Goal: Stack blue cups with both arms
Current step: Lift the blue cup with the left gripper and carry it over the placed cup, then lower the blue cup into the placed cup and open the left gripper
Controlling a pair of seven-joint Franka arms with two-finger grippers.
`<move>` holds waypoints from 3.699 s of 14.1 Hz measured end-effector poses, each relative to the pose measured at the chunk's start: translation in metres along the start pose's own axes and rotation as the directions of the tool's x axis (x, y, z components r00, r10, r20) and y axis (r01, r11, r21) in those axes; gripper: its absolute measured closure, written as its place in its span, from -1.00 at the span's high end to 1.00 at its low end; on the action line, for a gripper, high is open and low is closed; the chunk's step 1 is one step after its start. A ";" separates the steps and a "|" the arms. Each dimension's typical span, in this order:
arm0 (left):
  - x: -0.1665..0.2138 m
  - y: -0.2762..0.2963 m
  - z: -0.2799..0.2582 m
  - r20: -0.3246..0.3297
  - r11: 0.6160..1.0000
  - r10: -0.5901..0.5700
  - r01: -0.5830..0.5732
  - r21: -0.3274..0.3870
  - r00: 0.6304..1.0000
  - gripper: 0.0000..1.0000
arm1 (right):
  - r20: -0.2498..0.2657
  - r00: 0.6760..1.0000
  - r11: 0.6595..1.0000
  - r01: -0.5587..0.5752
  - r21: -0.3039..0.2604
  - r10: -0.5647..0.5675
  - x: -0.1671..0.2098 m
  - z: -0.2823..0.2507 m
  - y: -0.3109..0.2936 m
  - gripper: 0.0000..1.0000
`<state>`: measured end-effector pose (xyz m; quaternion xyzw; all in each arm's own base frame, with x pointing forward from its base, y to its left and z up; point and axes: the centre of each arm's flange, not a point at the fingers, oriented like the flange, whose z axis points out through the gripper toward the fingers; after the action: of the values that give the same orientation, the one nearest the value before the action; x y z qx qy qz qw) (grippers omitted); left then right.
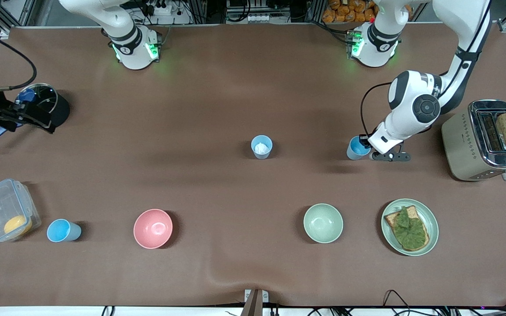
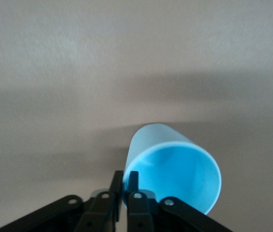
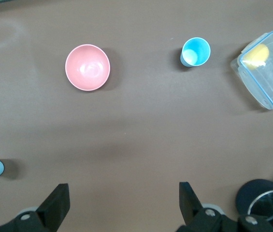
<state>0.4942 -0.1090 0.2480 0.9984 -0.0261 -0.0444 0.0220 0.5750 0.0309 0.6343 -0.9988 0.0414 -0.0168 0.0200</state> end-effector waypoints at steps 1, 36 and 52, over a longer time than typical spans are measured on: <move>0.005 0.002 -0.009 -0.008 1.000 0.004 -0.004 0.000 1.000 -0.95 | -0.002 1.000 1.000 0.005 -0.004 -0.005 -0.004 0.006 0.000 1.00; 0.016 0.332 -0.054 0.006 0.982 0.078 -0.076 -0.170 0.997 -0.95 | 0.007 1.000 1.000 0.000 -0.017 0.000 0.001 0.034 0.019 1.00; 0.005 0.329 -0.045 0.022 0.986 0.087 -0.083 -0.143 0.996 -0.95 | -0.001 0.999 0.999 0.053 -0.013 -0.053 -0.002 0.033 -0.011 1.00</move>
<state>0.4862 -0.4352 0.3073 0.9916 -0.0658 -0.0591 0.0947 0.5754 0.0431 0.6016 -0.9996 0.0150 -0.0177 0.0129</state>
